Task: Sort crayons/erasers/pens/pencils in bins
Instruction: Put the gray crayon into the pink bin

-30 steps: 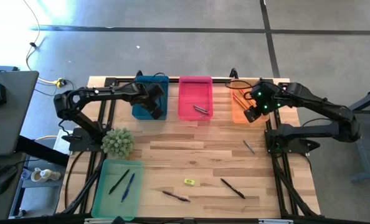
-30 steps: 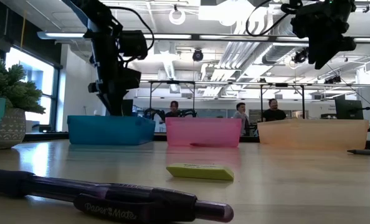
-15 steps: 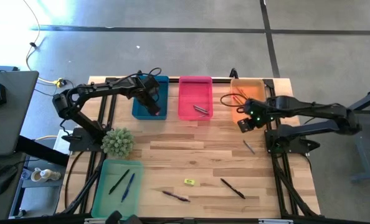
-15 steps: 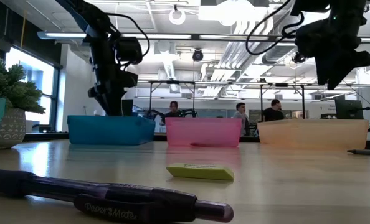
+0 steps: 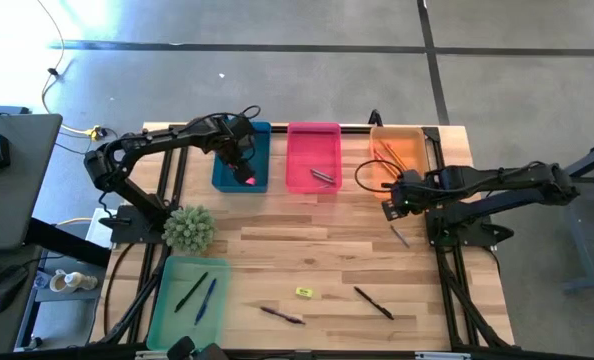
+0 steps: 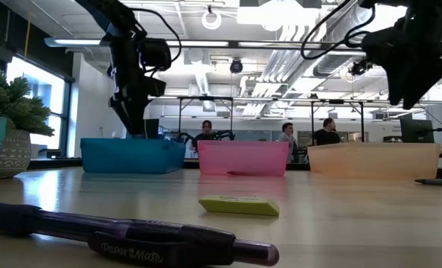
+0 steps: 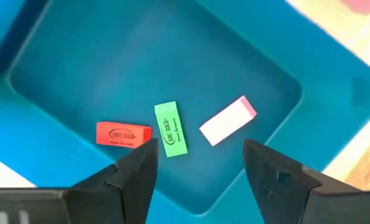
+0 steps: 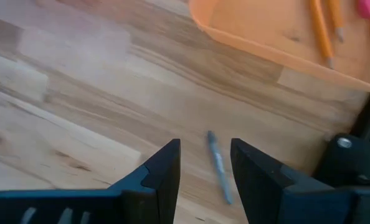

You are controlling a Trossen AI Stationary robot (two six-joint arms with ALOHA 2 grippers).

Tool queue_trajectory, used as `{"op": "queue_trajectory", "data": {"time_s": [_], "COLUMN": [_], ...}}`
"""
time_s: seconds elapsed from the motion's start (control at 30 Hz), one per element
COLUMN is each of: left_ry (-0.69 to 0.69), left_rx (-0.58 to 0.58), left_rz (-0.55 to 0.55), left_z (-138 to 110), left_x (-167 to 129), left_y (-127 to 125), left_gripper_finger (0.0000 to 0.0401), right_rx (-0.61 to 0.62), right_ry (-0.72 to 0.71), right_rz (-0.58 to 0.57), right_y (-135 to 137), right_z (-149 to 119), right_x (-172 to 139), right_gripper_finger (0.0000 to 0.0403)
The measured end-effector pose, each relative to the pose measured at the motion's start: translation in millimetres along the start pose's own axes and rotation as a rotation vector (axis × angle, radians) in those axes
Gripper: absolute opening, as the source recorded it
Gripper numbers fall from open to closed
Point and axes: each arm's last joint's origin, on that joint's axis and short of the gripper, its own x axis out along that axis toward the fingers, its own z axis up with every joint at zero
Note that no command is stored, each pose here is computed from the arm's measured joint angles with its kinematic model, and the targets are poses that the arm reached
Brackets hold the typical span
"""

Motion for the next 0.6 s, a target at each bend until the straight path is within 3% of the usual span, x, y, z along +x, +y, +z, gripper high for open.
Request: {"op": "queue_trajectory", "data": {"time_s": [0.17,0.33,0.6], "left_ry": [-0.01,-0.063,-0.172], "left_rx": [0.013,0.029,0.091], "left_rz": [-0.021,-0.119,-0.215], "left_z": [8.6,19.2,32.4], "left_x": [-17.7,-39.6,-69.5], "left_y": [-3.2,-13.7,-40.4], "left_gripper_finger": [0.0218,0.0218,0.0217], "right_rx": [-0.042,-0.101,-0.185], "right_ry": [0.038,0.09,0.213], "right_rz": [-0.058,-0.079,-0.012], "right_y": [-0.3,5.9,3.5], "right_z": [-5.4,-9.4,-26.8], "right_x": [2.8,8.9,47.8], "right_gripper_finger": [0.0134,0.0134,0.0134]}}
